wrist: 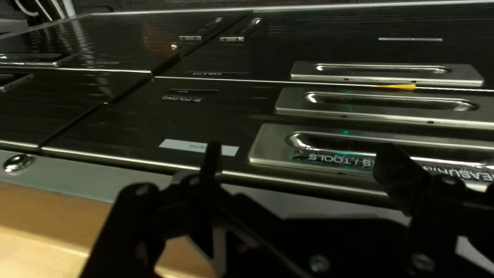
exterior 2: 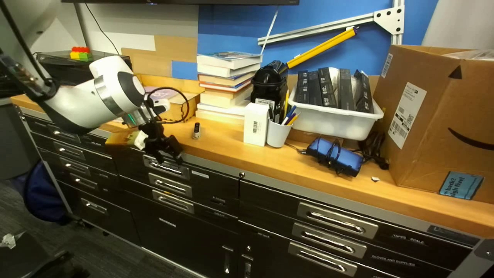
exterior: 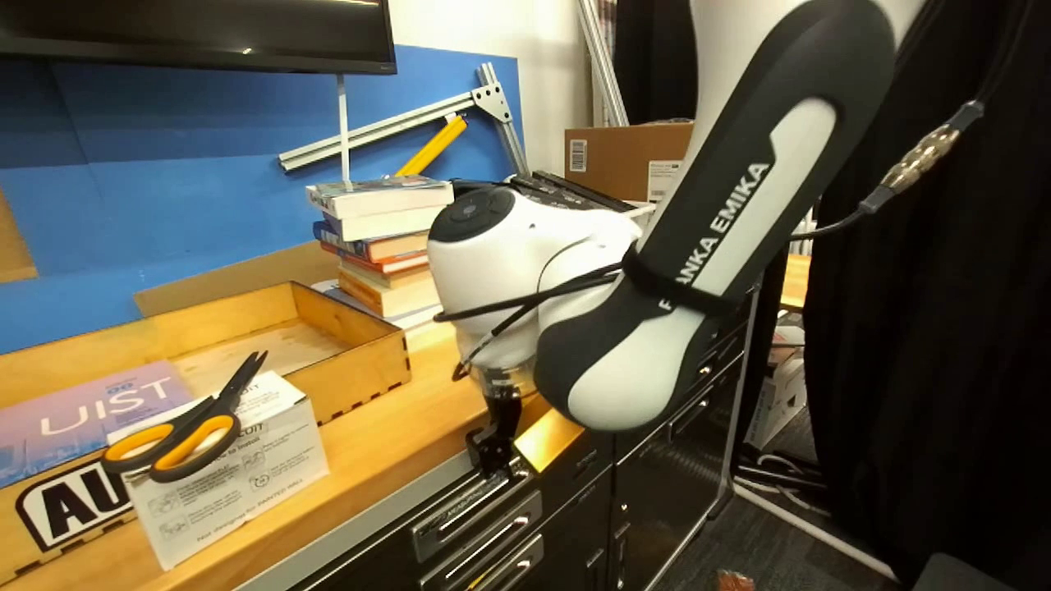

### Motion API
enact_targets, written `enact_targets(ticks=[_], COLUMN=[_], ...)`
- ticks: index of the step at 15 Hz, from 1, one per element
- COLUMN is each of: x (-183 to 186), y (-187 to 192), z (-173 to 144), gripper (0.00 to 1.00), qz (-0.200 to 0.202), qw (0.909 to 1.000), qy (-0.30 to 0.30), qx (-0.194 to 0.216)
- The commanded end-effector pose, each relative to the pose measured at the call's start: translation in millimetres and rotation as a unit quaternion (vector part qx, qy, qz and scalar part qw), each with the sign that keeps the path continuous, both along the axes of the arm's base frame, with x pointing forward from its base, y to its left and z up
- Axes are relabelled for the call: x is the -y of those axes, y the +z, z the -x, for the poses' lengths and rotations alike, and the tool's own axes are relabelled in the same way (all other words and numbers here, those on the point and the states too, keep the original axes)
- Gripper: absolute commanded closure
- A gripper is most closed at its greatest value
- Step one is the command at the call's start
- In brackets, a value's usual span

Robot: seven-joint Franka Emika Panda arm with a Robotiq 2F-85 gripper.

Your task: Put the blue building block inside the open drawer then close the drawer

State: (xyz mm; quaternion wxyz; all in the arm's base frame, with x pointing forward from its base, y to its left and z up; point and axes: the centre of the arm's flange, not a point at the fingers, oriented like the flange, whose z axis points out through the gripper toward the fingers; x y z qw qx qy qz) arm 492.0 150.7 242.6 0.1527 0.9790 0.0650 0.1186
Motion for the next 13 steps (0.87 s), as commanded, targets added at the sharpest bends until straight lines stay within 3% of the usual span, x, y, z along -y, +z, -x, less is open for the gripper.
enact_targets(ticks=[1,5,10,11,13], x=[22,29,42,30,36], y=[83,145,225,190,215], z=[30,54,81,64,74], gripper=[0.00,0.00,0.00,0.00,0.00], qz=[-0.016,-0.056,-0.098,-0.087,-0.091], qw=[0.9995,0.9953,0.9896,0.9915,0.9910], qy=[0.020,0.061,0.097,0.082,0.089], qx=[-0.018,-0.050,-0.043,-0.051,-0.042])
